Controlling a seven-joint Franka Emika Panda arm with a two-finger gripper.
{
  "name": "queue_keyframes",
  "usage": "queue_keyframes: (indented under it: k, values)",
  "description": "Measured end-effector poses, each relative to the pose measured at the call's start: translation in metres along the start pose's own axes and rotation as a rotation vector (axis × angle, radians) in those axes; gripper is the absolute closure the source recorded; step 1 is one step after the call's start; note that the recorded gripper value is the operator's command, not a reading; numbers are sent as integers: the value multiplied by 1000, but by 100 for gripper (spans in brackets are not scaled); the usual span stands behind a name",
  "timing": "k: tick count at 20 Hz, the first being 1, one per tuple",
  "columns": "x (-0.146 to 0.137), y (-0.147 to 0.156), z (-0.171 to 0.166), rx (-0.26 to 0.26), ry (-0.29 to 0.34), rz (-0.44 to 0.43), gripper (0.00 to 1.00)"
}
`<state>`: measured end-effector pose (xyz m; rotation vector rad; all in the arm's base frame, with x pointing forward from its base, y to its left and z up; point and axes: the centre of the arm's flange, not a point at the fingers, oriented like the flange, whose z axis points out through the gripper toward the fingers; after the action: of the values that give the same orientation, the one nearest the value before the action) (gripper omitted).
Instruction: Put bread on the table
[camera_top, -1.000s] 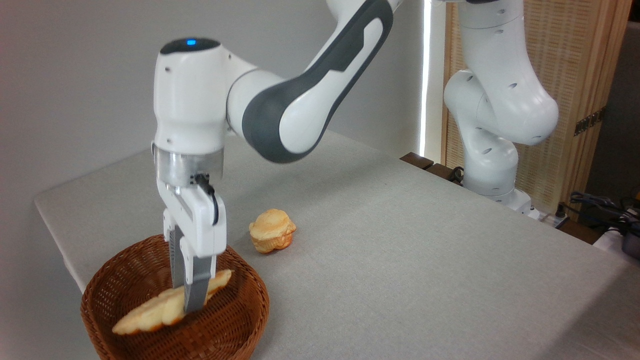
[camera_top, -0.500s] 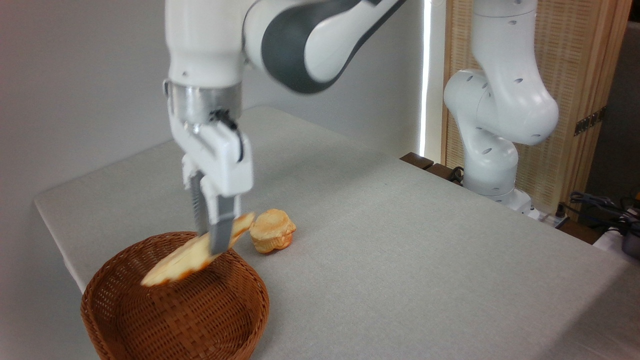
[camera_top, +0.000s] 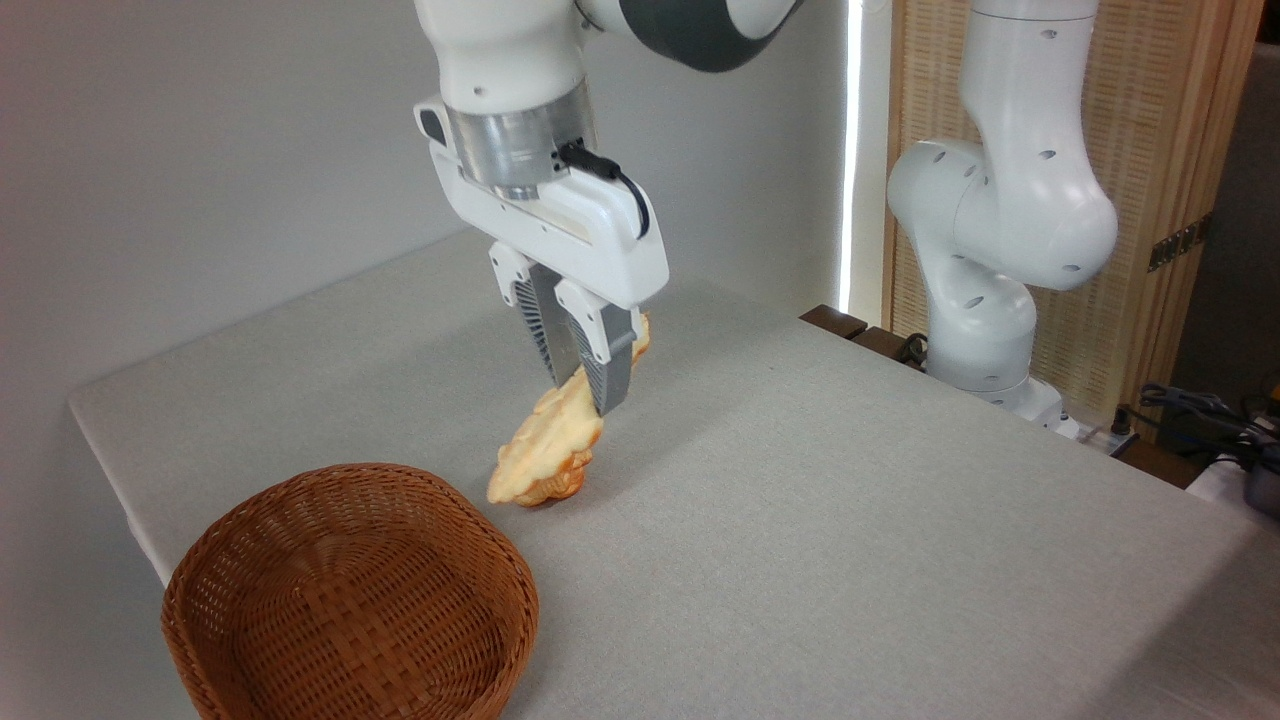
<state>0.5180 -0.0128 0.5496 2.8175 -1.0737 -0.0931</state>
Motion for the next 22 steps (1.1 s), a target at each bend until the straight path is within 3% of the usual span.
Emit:
queue_keyframes:
  k: [1,8,16,18,22]
  values:
    - [1,1,6,-8,-9,-6,0]
    - [13,11,25,-29,-41,-25,0]
    - [17,12,25,-23,-37,-21,0]
    - [20,11,19,-1,-9,-20,0]
    - [31,3,-9,95,109,-17,0]
